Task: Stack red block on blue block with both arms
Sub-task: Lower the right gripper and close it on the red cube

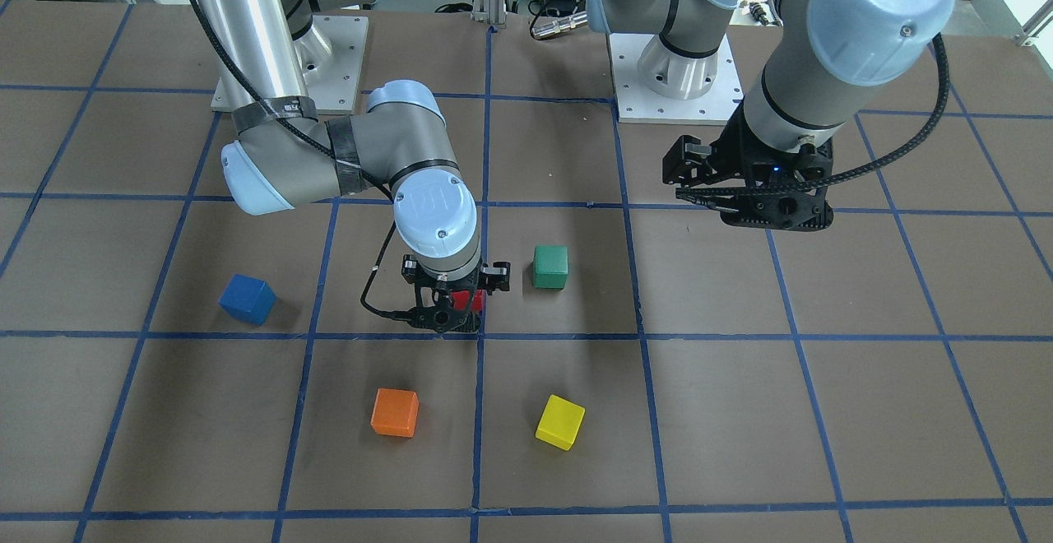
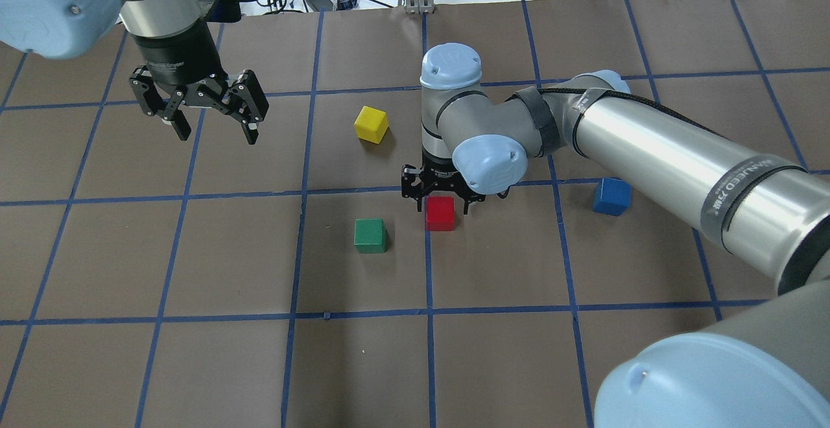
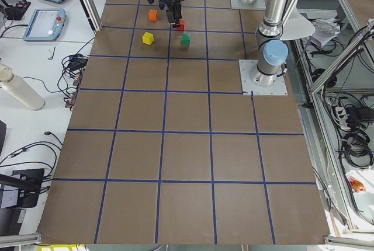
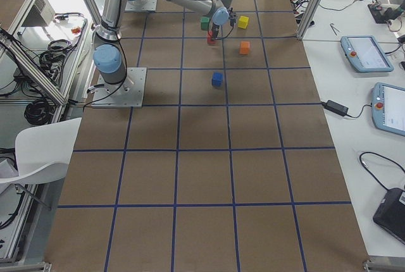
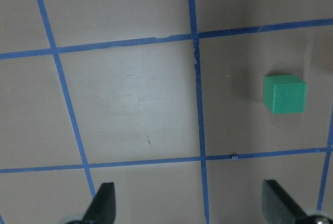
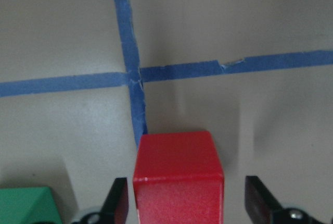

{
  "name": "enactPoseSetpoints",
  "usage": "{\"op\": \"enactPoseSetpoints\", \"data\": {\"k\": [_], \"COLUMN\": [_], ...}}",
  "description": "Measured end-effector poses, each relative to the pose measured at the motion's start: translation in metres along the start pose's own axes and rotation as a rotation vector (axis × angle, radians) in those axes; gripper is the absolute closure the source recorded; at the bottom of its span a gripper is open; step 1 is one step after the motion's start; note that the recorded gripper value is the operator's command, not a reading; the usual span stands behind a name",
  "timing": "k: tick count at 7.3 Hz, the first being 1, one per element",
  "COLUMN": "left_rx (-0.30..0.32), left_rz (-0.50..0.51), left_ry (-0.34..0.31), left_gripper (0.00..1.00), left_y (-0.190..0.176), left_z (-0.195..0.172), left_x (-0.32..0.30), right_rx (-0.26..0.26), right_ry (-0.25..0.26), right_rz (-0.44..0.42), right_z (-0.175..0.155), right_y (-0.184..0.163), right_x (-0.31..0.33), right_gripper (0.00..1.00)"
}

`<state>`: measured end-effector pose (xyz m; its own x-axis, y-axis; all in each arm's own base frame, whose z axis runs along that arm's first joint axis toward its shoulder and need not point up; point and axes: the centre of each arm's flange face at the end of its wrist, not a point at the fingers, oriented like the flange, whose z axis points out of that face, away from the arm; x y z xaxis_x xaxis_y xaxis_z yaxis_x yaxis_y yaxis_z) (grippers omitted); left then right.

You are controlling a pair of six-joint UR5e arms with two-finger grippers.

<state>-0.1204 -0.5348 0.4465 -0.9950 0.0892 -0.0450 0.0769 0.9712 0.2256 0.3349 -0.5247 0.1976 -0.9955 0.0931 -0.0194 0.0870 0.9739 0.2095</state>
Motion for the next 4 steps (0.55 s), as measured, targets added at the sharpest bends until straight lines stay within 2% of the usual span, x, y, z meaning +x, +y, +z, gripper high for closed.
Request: {"op": "enactPoseSetpoints", "data": {"k": [1, 4], "left_rx": [-0.001, -0.003], "left_rz": [0.0, 0.001], "left_ry": [-0.001, 0.001], "left_gripper": [0.0, 0.0], "left_y": [-0.0005, -0.0024], "left_z": [0.0004, 0.0024], "left_x": [-0.0001, 0.0006], "right_rx": [-0.007, -0.011], "right_ry": [0.003, -0.032], "right_rz": [-0.001, 0.005], "right_z": [0.002, -0.0033], "right_y": [0.0001, -0.0002], "right_x": [0.0002, -0.0036], "right_gripper": [1.0, 1.0]}}
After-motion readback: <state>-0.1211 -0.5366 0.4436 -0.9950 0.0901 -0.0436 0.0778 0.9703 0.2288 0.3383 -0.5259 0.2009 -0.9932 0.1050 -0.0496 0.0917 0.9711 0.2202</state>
